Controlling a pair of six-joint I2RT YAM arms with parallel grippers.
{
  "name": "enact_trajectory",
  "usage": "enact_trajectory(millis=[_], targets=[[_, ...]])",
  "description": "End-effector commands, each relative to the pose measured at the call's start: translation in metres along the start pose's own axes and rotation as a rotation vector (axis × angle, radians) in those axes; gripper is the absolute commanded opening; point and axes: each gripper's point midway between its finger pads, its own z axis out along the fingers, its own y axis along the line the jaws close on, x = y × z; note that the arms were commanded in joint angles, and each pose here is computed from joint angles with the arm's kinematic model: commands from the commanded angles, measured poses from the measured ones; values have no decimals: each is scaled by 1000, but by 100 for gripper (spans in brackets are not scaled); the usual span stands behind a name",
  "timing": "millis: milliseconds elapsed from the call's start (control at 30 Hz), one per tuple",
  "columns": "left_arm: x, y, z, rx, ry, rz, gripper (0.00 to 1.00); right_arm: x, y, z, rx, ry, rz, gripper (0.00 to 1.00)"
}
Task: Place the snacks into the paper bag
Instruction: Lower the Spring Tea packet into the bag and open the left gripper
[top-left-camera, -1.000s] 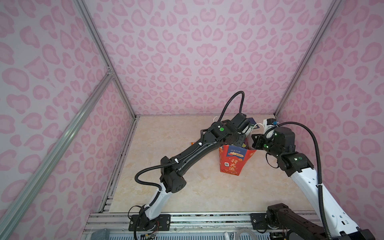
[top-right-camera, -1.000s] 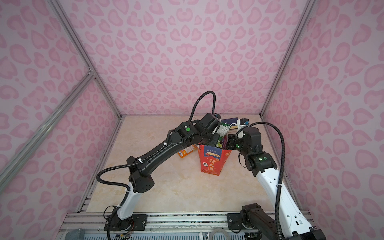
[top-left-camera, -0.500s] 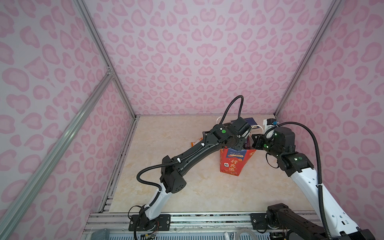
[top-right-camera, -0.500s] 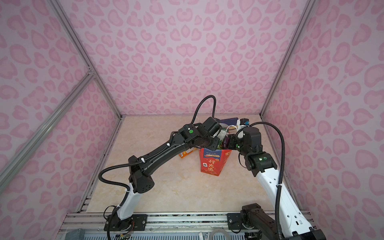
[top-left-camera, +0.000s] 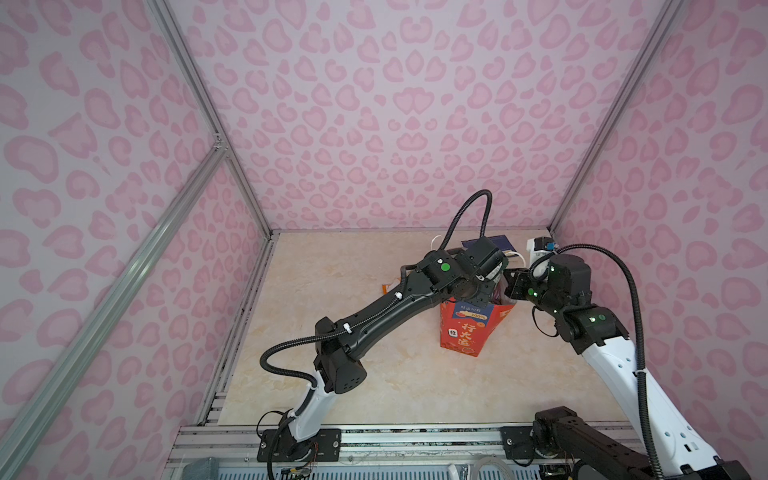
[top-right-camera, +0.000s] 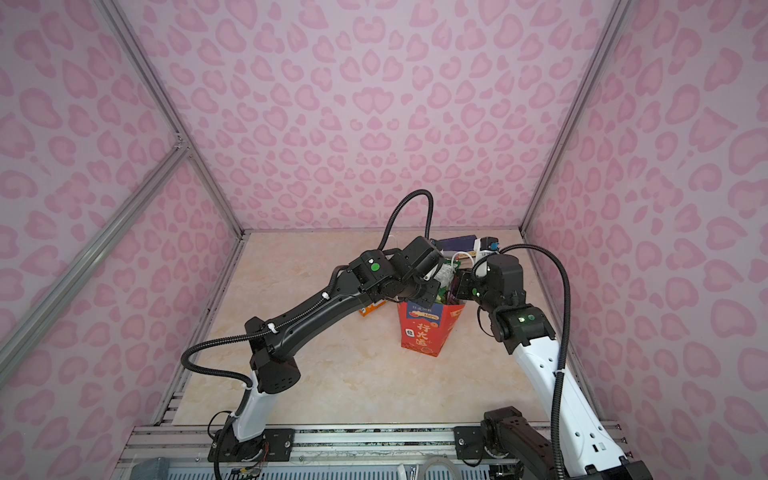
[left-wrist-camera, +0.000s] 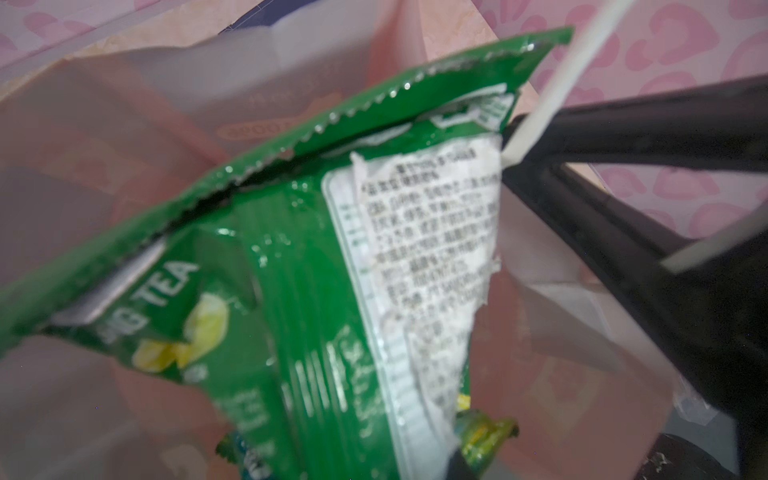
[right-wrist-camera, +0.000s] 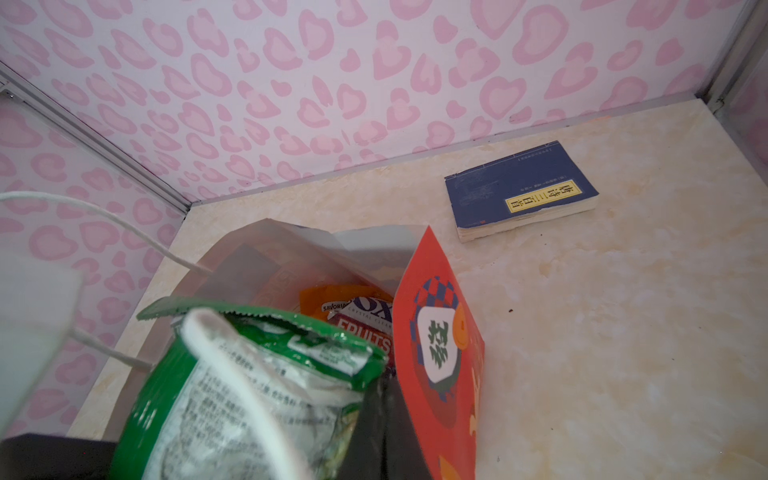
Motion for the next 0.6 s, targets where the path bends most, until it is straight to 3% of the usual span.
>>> enact_trajectory(millis=[0,233,567], targets=[[8,-1,-4,3,30,-8,21,-4,2,-2,-6,-16,-5,0],[21,6,0,-34,77,-26,21,-3,1,-2,-3,-15,-5,0],[8,-6,-15,32,23,-29,21,-3,1,-2,-2,-15,-5,0]])
